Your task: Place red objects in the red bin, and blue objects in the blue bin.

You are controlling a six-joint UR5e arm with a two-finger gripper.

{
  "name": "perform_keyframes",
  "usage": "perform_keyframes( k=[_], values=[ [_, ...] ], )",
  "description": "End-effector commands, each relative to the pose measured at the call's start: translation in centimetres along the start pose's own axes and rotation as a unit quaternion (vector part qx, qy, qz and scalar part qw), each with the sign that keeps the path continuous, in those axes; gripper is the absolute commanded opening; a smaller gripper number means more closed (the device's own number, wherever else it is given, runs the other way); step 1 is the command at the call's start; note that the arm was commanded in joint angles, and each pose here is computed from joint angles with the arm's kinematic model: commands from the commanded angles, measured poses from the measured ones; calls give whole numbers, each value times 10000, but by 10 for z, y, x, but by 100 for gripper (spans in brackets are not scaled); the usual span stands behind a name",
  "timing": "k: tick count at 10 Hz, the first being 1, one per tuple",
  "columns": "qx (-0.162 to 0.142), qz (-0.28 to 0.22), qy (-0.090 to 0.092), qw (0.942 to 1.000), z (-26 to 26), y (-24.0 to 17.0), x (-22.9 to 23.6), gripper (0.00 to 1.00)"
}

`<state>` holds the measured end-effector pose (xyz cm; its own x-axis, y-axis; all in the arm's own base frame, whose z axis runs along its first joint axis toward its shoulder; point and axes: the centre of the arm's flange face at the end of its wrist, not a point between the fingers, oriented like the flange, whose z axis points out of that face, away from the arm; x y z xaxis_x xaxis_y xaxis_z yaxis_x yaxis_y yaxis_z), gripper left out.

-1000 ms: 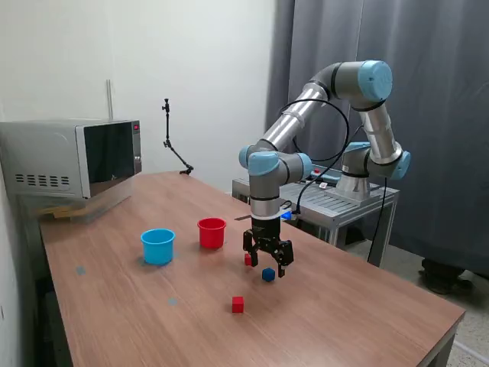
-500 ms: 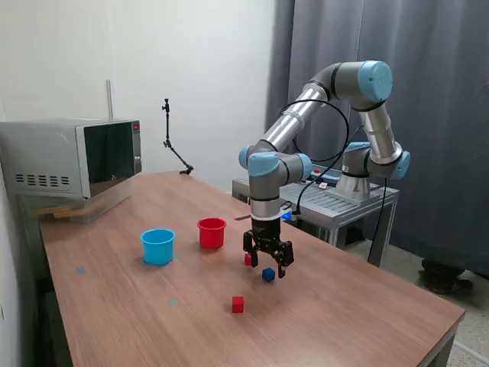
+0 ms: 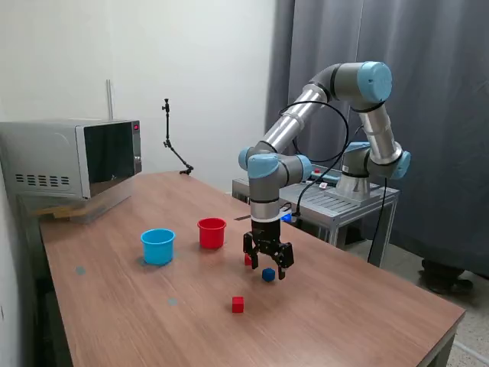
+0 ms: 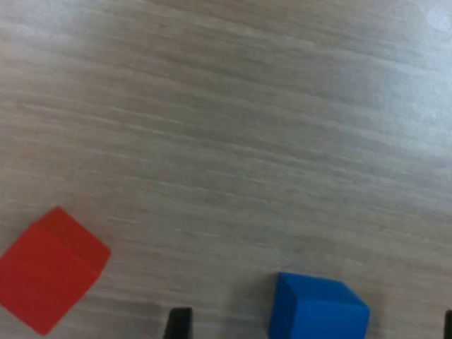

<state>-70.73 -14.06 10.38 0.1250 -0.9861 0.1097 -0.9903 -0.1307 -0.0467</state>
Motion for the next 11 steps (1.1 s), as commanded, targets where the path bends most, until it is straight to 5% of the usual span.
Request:
perform_keyframes(
  k=[1, 8, 9, 11],
  values=[
    [16, 1, 3, 10000, 4, 2, -1, 100],
    [47, 4, -1, 10000, 9, 2, -2, 100],
    [46, 12, 0, 10000, 9, 2, -3, 0],
    [31, 18, -10, 10000, 7, 3, -4, 0]
  ],
)
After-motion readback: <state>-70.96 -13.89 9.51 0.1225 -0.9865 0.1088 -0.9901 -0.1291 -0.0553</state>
